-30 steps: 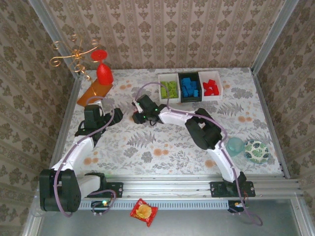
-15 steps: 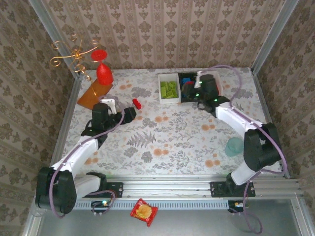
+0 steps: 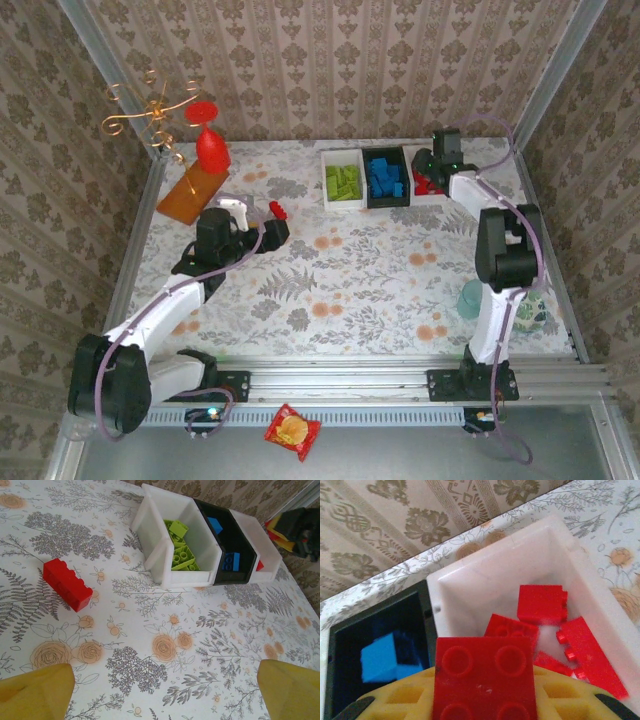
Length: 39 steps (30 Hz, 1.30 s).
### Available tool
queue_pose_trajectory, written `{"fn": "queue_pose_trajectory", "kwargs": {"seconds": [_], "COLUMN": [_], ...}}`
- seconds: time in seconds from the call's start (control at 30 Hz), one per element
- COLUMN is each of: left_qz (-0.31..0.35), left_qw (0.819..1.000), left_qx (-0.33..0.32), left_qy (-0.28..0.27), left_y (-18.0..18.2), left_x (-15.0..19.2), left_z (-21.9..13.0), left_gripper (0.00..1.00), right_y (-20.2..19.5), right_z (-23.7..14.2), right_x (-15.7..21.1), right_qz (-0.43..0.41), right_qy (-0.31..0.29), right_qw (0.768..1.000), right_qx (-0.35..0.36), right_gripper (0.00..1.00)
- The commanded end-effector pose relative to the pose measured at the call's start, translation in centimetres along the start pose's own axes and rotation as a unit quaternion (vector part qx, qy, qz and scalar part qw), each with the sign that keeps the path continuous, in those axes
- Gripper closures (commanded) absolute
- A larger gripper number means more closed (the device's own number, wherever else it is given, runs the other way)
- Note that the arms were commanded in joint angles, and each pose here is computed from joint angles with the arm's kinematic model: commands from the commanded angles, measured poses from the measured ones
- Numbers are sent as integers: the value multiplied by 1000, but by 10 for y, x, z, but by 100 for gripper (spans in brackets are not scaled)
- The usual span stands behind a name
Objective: Sort the legos into containers by color
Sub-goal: Place the lego in the container, then pick up the lego from the center of the table.
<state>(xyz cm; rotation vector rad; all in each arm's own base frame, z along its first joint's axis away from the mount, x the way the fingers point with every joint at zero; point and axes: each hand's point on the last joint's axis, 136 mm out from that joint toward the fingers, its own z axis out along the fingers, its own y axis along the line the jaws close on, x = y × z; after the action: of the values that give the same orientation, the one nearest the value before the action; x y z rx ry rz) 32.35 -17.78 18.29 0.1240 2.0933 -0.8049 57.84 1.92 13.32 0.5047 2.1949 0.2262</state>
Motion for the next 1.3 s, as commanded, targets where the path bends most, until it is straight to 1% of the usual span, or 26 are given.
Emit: {"fn": "queue_pose_trajectory", "kwargs": {"seconds": [0.0,0.07,0.17,0.23,0.3,0.37,0.47,0.53,0.67,0.73,0.87,1.0,1.1,1.27], "left_qz": [21,22,24,27,28,26,19,7,-27,-39,-48,-50,-52,-51], "left_qw": [1000,1000,1000,999,999,999,997,996,992,990,987,986,986,987], "left_qx": [11,9,2,-4,-16,-38,-68,-86,-115,-126,-141,-146,-144,-140], "left_qy": [-19,-18,-17,-18,-19,-21,-25,-27,-37,-44,-59,-65,-63,-65], "left_y": [-11,-11,-9,-8,-4,4,17,27,49,59,68,72,72,72], "left_x": [-14,-13,-12,-12,-12,-11,-10,-10,-11,-12,-14,-14,-13,-14], "left_z": [-3,-5,-7,-10,-12,-14,-18,-23,-33,-39,-50,-55,-56,-56], "left_gripper": [5,5,5,5,5,4,4,4,4,4,3,3,3,3], "right_y": [-2,3,6,12,26,53,104,141,204,230,267,286,296,307], "right_z": [14,16,3,-15,-35,-54,-80,-93,-105,-104,-89,-64,-51,-34], "right_x": [-8,-14,-27,-31,-24,-6,37,73,134,161,203,230,244,264], "right_qz": [0,-3,-8,-14,-30,-63,-128,-164,-208,-231,-267,-275,-263,-241], "right_qy": [14,13,-4,-19,-29,-30,-18,-5,30,44,77,103,122,154], "right_qw": [1000,1000,1000,999,999,997,987,976,952,939,921,917,916,915], "right_qx": [24,24,28,21,1,-35,-95,-142,-224,-251,-273,-272,-278,-285], "right_gripper": [56,47,38,36,35,33,30,29,27,26,27,31,35,38]}}
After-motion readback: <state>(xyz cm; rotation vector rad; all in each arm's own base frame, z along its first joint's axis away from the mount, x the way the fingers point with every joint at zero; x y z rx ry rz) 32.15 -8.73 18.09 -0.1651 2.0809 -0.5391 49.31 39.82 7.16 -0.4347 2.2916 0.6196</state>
